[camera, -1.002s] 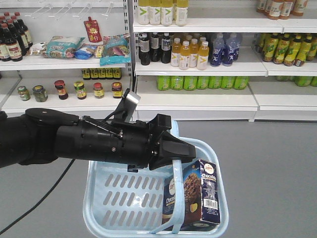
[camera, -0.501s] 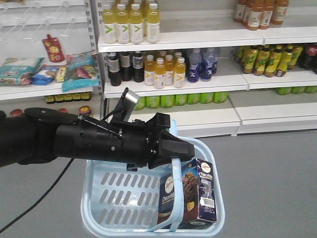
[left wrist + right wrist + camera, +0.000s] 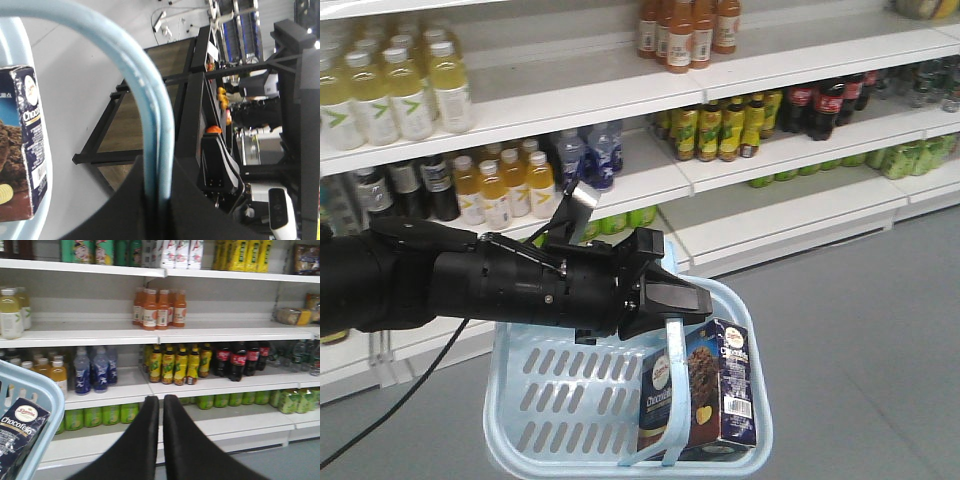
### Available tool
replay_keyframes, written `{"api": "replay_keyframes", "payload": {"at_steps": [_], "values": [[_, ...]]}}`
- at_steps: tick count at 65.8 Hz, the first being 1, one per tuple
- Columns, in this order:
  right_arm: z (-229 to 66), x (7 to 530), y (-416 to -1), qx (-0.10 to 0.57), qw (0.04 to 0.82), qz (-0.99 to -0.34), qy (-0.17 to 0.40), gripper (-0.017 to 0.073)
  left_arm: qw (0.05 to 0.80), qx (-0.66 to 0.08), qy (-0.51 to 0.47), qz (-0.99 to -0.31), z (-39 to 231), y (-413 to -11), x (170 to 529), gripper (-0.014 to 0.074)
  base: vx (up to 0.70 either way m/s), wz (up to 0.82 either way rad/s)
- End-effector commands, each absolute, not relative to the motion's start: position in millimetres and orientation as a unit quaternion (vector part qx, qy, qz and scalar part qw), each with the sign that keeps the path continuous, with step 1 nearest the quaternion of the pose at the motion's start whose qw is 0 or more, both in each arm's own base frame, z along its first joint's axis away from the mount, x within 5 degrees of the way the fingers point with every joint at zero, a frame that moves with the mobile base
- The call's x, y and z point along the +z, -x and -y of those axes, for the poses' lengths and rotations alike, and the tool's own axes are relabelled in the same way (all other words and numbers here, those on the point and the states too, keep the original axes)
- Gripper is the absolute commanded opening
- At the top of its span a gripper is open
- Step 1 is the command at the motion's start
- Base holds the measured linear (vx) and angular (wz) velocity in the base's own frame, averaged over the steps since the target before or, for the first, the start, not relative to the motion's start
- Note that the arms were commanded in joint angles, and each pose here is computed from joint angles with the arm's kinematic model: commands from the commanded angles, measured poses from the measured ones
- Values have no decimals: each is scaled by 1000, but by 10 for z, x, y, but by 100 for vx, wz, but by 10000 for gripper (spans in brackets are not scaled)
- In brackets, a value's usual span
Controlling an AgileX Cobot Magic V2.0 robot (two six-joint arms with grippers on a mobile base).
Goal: Left arm holds basket, right arm returns cookies
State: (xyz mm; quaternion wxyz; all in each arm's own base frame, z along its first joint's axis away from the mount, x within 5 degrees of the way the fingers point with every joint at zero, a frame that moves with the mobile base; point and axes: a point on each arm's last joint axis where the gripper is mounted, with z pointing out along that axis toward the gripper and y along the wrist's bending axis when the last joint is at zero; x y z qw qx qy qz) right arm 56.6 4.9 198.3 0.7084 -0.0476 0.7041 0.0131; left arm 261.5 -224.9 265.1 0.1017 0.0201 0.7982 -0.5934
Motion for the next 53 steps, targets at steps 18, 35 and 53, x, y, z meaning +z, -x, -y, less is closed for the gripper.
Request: {"api": "replay_keyframes", "payload": {"at_steps": [18, 35, 53], "values": [[-45, 1997, -562, 7, 732, -679, 48, -10, 114, -652, -19, -749, 2244, -2562, 3008, -3, 31, -67], [-45, 1997, -562, 7, 732, -679, 48, -10, 114, -652, -19, -749, 2244, -2563, 3007, -3, 27, -77], [-45, 1997, -562, 7, 732, -679, 48, -10, 115, -651, -18, -750, 2243, -2565, 3006, -3, 22, -80]]}}
